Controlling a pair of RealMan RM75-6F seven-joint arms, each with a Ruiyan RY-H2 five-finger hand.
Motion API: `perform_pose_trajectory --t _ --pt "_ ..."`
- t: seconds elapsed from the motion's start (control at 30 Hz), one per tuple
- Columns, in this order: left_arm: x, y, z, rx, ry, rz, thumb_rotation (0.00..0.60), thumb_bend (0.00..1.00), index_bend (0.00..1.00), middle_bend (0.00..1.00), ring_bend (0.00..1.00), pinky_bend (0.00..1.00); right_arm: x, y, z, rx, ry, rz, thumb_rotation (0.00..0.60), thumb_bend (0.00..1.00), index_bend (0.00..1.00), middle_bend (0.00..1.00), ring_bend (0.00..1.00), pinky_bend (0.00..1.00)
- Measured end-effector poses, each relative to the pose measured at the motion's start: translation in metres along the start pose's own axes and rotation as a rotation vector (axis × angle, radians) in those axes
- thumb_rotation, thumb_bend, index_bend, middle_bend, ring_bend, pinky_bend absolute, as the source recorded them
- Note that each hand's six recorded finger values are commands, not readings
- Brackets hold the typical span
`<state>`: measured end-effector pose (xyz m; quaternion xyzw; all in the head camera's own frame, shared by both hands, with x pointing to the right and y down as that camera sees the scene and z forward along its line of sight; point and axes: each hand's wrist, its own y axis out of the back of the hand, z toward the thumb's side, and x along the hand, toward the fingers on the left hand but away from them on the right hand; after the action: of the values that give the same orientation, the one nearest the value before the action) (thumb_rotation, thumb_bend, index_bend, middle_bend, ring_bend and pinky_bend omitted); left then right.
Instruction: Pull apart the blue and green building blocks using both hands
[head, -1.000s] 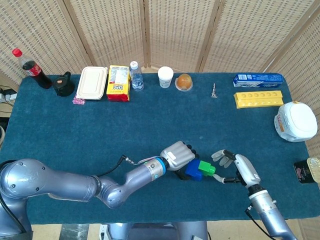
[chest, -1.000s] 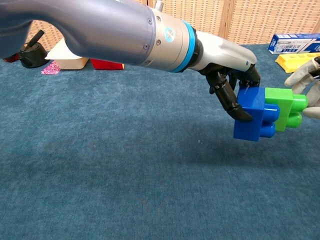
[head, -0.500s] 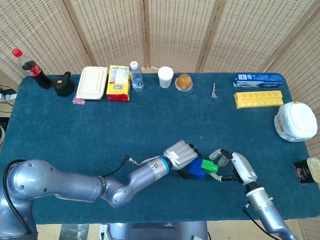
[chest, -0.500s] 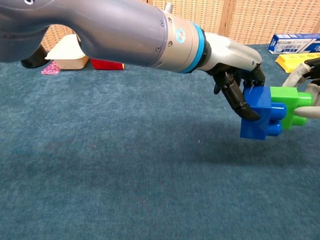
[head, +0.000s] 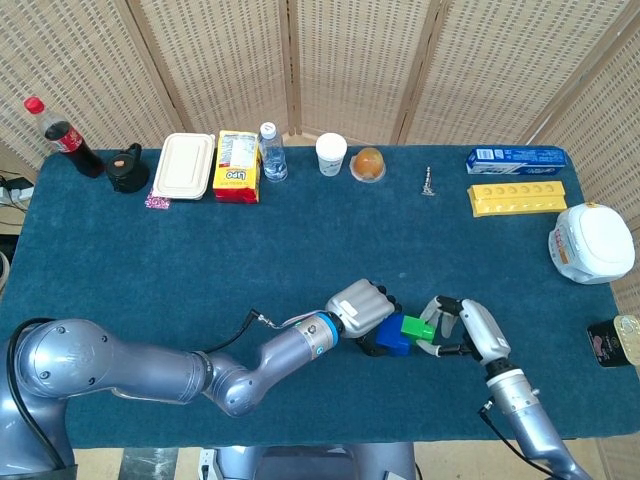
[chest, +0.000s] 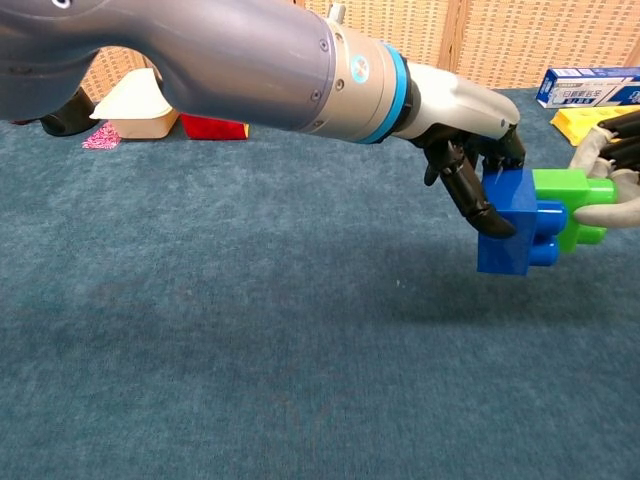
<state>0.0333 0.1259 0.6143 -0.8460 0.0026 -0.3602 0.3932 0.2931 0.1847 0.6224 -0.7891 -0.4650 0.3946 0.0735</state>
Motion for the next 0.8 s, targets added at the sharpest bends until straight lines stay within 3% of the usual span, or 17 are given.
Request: perform_pose_trajectory --t 0.2,0.8 --pt "-0.001 0.000 -0.002 0.006 0.003 0.001 0.335 0.39 0.44 0.33 0.25 0.38 -0.002 0.002 -0.001 -0.006 -0.006 -0.011 0.600 0.28 0.62 0.67 0.76 0.60" --pt "-0.009 -0.004 -0.012 0.026 0.023 -0.007 0.341 0.39 0.44 0.33 0.25 0.38 0.004 0.015 -0.010 -0.009 -0.026 -0.051 0.600 0.28 0.62 0.68 0.76 0.61"
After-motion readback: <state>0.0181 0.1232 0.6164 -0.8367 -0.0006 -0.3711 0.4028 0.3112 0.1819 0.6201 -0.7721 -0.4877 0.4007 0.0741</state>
